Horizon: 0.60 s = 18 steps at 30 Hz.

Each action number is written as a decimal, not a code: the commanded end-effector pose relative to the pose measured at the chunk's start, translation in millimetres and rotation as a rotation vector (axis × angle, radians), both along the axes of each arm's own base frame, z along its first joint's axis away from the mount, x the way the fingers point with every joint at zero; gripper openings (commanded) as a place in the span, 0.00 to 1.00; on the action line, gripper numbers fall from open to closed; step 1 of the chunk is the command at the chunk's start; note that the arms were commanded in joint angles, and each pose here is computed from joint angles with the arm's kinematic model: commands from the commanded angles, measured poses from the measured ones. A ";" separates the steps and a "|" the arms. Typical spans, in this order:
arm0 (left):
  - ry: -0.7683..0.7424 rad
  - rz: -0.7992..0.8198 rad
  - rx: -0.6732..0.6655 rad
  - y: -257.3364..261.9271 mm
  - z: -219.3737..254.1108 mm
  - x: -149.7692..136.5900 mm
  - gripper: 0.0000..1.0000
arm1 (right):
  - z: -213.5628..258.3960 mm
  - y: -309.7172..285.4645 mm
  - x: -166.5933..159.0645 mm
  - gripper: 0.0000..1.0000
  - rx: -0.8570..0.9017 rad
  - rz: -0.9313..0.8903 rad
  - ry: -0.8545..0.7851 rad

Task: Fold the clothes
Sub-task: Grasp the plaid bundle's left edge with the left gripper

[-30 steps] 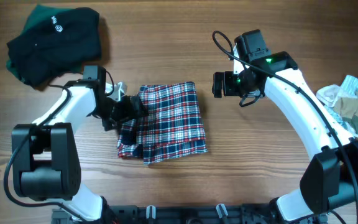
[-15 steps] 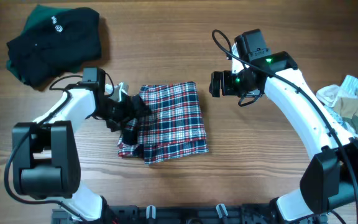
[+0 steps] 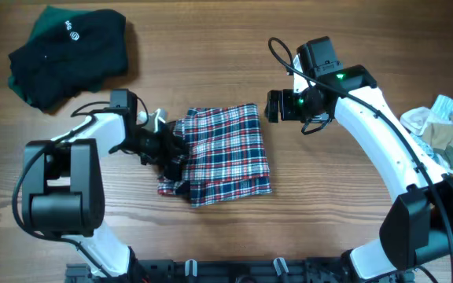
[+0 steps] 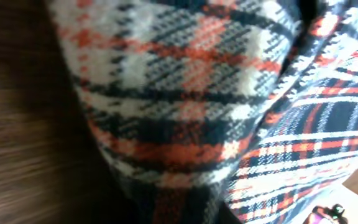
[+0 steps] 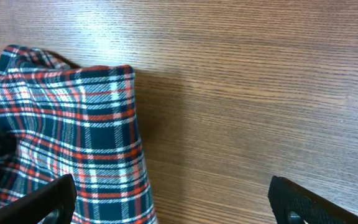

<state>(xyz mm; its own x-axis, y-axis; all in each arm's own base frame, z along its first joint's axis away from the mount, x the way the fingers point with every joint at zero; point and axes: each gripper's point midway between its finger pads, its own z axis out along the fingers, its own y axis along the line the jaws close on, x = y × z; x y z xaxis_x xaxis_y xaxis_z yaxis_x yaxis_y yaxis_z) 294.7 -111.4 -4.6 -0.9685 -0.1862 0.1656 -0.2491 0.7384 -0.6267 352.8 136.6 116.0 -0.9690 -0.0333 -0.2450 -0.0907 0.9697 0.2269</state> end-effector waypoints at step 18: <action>-0.018 -0.007 0.163 17.1 -13.5 22.7 0.04 | -2.1 3.3 1.6 1.00 0.011 0.020 0.006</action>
<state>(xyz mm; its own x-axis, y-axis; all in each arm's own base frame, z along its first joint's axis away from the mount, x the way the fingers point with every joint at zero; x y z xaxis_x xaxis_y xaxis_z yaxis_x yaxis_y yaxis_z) 300.8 -111.0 -3.5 -0.9695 -0.1832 0.1626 -0.2447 0.7535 -0.6102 352.6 137.0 116.1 -0.9692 -0.0335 -0.2440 -0.0912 0.9691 0.2293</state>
